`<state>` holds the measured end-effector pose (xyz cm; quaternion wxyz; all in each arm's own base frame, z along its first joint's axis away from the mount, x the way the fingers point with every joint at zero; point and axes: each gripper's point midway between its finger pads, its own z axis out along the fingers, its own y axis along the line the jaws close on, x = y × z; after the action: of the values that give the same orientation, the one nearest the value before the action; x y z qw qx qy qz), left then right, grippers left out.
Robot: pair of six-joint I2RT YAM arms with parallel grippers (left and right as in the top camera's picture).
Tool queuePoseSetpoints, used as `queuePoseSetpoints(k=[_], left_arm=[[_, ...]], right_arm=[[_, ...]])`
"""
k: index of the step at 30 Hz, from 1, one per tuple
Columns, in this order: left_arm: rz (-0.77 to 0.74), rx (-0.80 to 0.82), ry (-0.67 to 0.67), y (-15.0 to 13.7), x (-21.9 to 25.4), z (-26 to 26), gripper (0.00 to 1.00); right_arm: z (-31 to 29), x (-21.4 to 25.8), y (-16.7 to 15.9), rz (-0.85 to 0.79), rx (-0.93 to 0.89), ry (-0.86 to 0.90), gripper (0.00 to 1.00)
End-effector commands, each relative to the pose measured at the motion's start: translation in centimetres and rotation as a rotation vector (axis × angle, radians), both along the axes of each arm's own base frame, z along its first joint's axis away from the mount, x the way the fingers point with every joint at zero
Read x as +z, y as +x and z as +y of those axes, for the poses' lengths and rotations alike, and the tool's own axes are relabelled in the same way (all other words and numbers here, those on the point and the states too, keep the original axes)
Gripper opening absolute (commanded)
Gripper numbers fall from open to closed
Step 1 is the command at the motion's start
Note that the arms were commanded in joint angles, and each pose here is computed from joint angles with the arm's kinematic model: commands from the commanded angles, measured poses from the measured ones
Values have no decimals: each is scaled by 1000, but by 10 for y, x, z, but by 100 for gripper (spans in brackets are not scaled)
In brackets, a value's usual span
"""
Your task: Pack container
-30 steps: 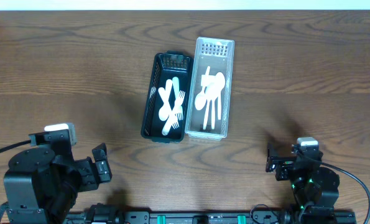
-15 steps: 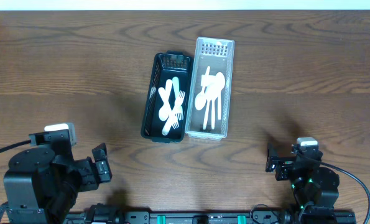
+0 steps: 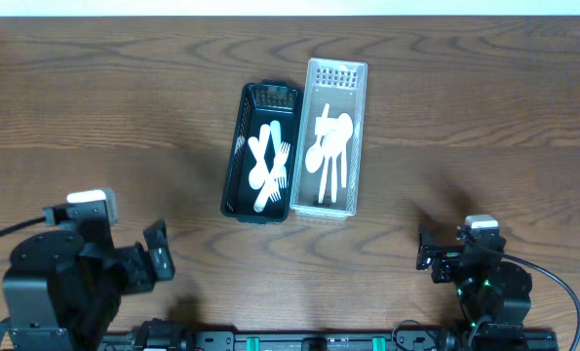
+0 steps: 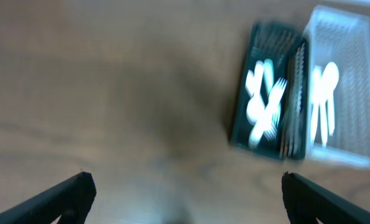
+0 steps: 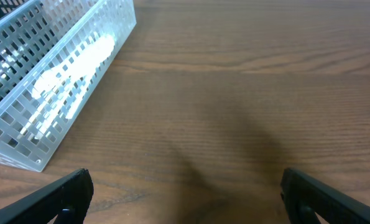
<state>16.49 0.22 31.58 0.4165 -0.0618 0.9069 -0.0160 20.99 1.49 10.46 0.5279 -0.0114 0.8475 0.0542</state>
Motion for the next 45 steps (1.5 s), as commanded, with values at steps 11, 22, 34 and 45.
queuePoseSetpoints(k=[11,22,34,45], left_arm=[[-498,1,1,75,-18,-1,98],[-540,2,-1,85,-119,-2,98],[-574,1,2,78,-149,-1,98],[-576,1,2,76,-163,-1,98]], right_arm=[[3,0,0,-5,8,15,99],[3,0,0,-5,8,15,99],[3,0,0,-5,8,15,99],[3,0,0,-5,8,15,99]])
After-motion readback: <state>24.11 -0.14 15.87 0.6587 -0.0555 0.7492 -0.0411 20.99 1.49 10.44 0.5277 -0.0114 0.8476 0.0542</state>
